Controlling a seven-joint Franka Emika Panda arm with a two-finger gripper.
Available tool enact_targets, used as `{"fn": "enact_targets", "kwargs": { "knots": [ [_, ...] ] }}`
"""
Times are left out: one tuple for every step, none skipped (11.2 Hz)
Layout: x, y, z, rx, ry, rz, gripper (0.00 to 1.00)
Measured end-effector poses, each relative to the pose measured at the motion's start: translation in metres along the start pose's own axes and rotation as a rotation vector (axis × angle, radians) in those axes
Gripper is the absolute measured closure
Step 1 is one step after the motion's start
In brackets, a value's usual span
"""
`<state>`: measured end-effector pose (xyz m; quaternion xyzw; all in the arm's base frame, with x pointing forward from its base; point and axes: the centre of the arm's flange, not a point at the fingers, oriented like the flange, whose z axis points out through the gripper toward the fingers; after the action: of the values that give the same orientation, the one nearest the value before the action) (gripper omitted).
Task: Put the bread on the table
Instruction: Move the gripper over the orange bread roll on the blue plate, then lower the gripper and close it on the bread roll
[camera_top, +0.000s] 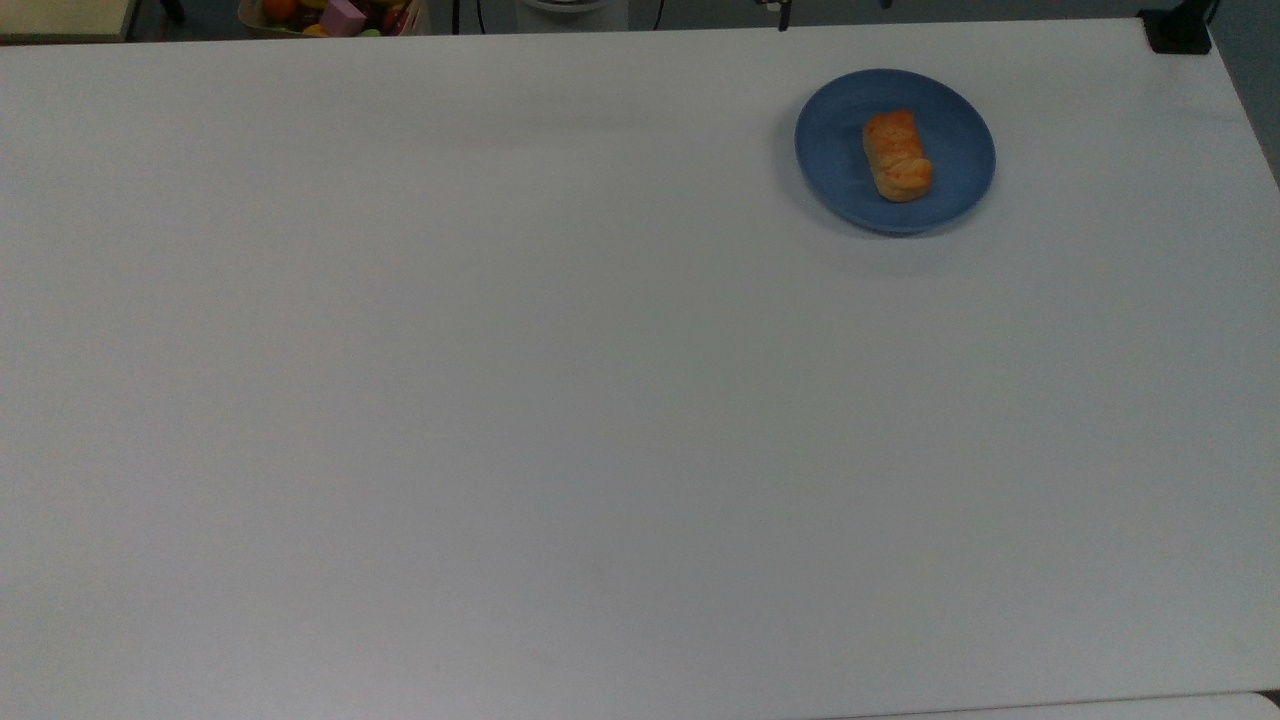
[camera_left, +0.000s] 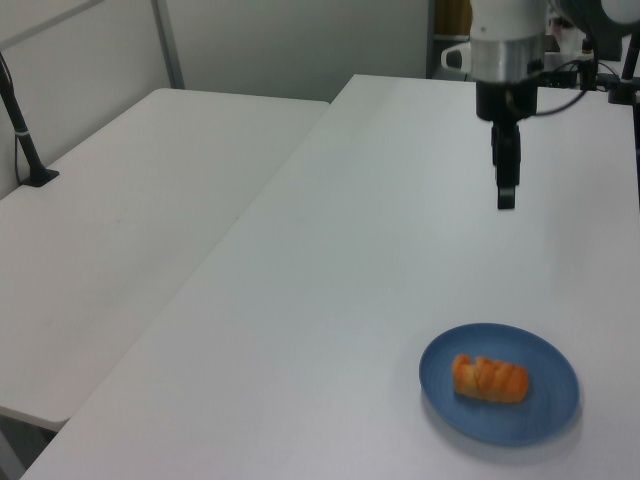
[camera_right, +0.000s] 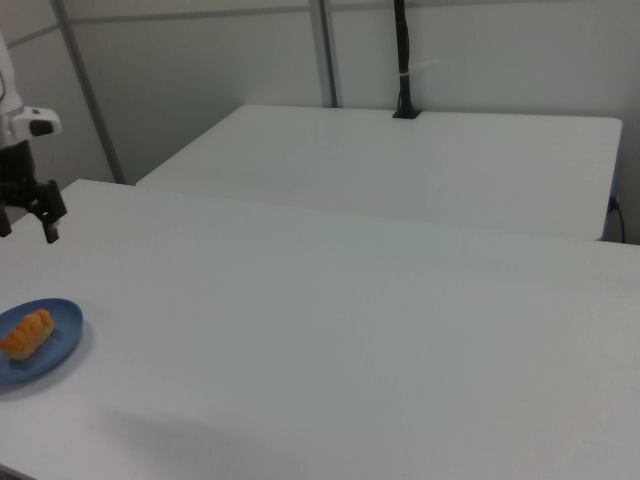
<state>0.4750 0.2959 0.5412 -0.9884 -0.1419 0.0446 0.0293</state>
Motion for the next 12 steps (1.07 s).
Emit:
{"fn": "enact_targets", "kwargs": {
  "knots": [
    [0.001,-0.017,0.010,0.002,-0.001,-0.001,0.00],
    [0.004,-0.033,0.024,0.006,0.001,0.004,0.00],
    [0.008,-0.045,0.039,0.010,0.005,0.009,0.00],
    [0.010,-0.057,0.057,0.016,0.011,0.012,0.00],
    [0.012,-0.069,0.077,0.018,0.009,0.005,0.00],
    [0.012,-0.080,0.099,0.017,-0.003,-0.009,0.00],
    [0.011,-0.089,0.117,0.018,-0.011,-0.021,0.00],
    [0.009,-0.100,0.134,0.019,-0.010,-0.026,0.00],
    [0.005,-0.109,0.147,0.023,-0.002,-0.021,0.00],
    [-0.001,-0.119,0.162,0.024,0.002,-0.016,0.00],
    [-0.005,-0.125,0.177,0.017,-0.002,-0.009,0.00],
    [-0.004,-0.127,0.189,0.012,0.001,-0.003,0.00]
  ]
}}
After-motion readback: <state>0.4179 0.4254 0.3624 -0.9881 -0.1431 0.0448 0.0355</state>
